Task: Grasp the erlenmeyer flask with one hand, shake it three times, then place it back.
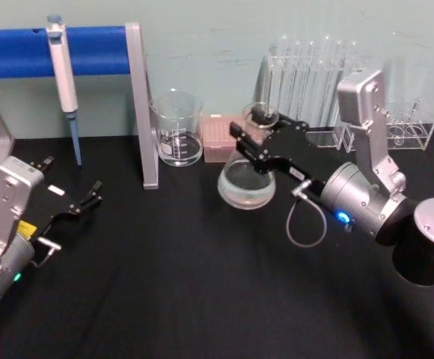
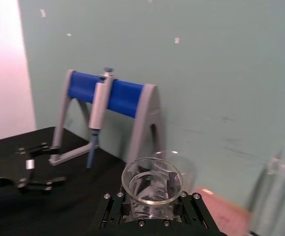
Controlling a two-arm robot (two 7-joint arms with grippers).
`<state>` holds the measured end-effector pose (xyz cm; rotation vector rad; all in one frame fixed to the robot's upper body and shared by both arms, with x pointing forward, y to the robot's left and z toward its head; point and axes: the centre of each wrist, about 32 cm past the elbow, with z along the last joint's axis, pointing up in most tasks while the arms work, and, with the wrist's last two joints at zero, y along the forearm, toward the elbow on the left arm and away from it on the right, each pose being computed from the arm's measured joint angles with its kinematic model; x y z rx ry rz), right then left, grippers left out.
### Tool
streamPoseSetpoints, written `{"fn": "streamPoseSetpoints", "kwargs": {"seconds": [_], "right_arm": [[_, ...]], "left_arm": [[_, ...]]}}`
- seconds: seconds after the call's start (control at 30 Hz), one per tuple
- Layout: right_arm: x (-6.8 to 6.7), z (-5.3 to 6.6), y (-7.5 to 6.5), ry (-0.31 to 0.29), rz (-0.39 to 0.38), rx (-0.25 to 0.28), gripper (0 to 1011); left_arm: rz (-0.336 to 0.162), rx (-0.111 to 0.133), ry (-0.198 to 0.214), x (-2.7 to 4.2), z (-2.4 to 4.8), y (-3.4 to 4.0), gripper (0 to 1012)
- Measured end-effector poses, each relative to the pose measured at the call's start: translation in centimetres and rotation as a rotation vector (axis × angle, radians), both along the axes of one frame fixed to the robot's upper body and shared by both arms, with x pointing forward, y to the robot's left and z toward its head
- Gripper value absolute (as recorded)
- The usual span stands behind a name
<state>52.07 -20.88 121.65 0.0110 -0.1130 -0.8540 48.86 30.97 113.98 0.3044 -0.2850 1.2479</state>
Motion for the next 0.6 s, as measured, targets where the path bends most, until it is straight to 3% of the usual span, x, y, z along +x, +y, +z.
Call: {"fn": "streamPoseSetpoints", "kwargs": {"seconds": [0.6], "right_arm": [[-1.8, -0.5, 2.4, 0.045, 0.231, -0.01, 448]], "left_arm": [[0.0, 0.0, 0.0, 0.0, 0.0, 0.0, 1001]]}}
